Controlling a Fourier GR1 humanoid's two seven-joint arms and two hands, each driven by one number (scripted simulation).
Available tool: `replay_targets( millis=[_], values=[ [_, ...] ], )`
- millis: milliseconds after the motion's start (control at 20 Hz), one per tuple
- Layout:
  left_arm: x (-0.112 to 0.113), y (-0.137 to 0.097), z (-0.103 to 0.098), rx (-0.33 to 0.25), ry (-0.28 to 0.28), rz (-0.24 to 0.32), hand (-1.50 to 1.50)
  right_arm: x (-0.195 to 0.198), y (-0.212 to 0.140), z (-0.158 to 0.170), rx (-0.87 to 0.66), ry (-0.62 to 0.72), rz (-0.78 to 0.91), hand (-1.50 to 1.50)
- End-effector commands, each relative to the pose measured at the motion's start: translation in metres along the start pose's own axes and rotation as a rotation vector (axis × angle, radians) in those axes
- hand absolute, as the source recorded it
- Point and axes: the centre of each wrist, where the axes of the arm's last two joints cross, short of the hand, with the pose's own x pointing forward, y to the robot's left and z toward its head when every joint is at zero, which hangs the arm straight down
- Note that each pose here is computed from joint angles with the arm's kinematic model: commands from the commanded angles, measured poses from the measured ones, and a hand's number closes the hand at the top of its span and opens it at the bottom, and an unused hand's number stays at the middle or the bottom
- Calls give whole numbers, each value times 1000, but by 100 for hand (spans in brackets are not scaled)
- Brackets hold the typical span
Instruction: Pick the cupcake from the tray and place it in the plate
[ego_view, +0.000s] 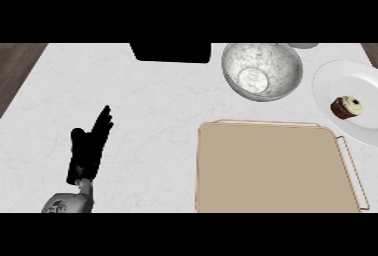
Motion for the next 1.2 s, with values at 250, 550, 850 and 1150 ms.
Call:
replay_targets(
  millis=[250,550,850,1150],
  values=[
    [8,3,-1,3,14,2,0,-11,2,11,2,-10,10,-150],
    [10,7,-2,2,-1,-14,0,-19,-8,28,-16,22,33,-150],
    [-4,-2,5,-4,-8,-5,0,-14,-16,28,-75,35,68,-150],
    [3,11,-2,9,-12,-11,0,-17,-32,45,-119,24,70,-150]
  ],
)
